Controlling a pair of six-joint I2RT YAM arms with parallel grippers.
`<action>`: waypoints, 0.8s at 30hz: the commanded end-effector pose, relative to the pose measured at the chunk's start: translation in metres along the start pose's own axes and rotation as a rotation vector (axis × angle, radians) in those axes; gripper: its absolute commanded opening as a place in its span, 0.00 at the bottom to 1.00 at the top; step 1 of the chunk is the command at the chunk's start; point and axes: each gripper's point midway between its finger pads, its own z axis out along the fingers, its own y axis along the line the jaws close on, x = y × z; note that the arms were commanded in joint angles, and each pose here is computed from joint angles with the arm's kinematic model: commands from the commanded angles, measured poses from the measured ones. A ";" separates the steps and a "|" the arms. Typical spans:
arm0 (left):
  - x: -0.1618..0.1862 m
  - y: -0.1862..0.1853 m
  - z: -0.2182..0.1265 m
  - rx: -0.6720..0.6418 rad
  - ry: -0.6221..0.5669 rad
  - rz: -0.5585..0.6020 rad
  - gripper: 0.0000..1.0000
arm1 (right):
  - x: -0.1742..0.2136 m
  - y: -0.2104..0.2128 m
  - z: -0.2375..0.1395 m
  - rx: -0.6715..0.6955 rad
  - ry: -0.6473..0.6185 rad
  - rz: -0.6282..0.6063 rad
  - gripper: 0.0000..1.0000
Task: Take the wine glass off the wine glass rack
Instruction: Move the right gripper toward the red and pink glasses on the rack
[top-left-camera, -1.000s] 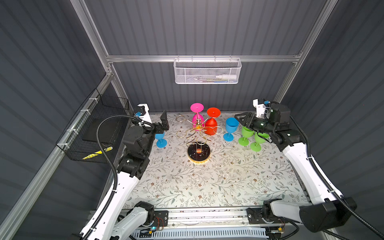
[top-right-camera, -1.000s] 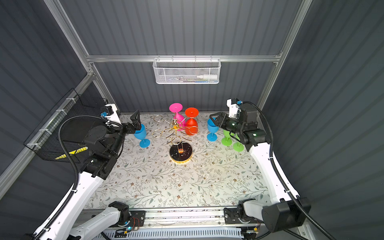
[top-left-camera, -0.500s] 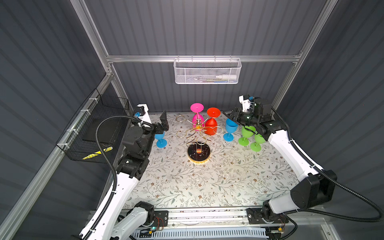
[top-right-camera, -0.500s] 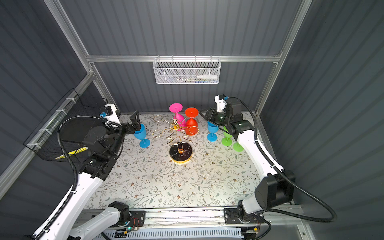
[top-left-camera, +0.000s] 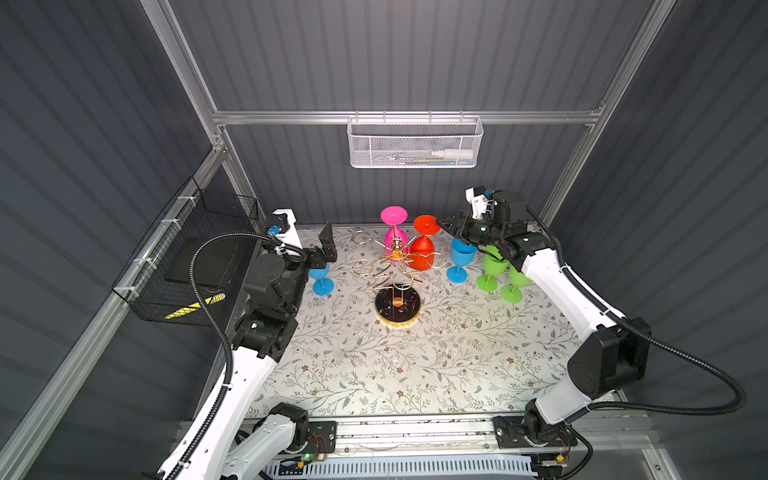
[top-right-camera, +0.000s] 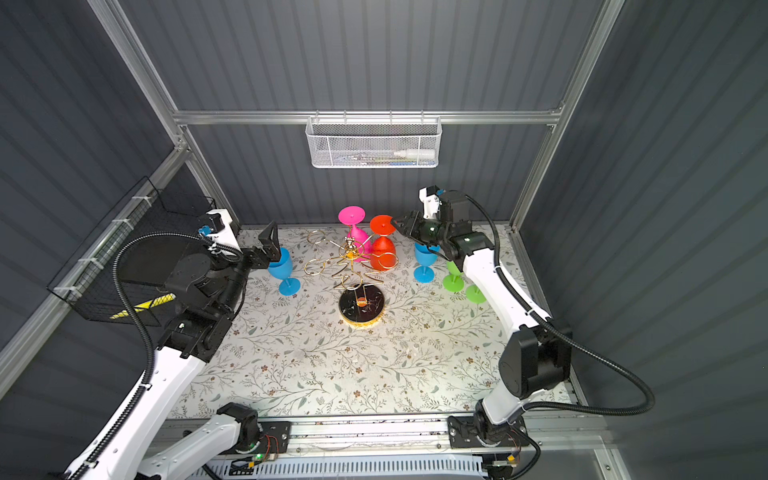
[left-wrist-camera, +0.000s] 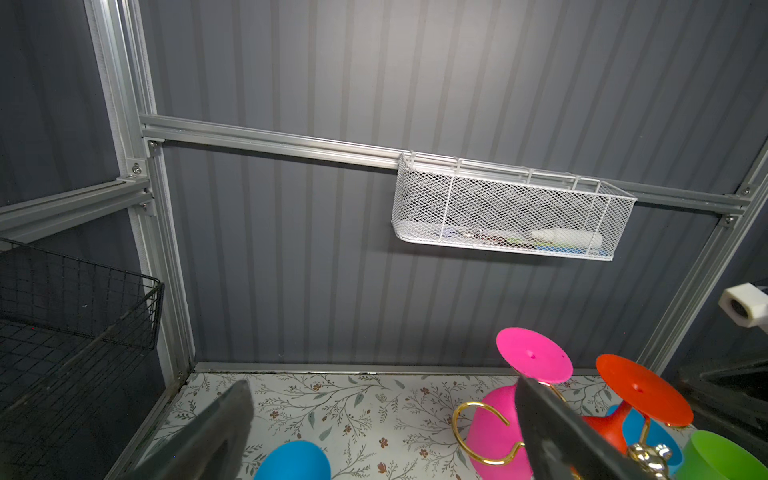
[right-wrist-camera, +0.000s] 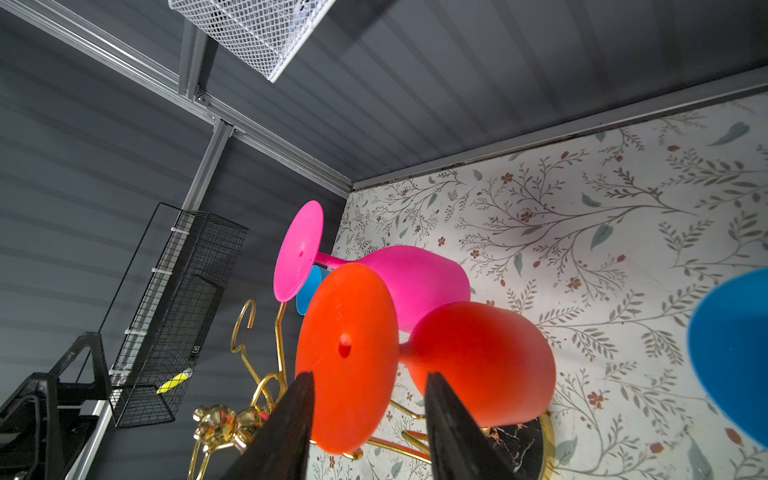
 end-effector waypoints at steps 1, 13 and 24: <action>-0.001 0.005 -0.005 -0.016 -0.006 0.013 1.00 | -0.005 0.007 0.004 -0.010 -0.010 -0.011 0.41; -0.002 0.006 -0.006 -0.022 -0.008 0.022 1.00 | -0.008 0.012 0.006 -0.034 -0.010 -0.003 0.15; -0.003 0.007 -0.008 -0.026 -0.012 0.026 1.00 | -0.010 0.030 0.002 -0.111 -0.011 0.016 0.00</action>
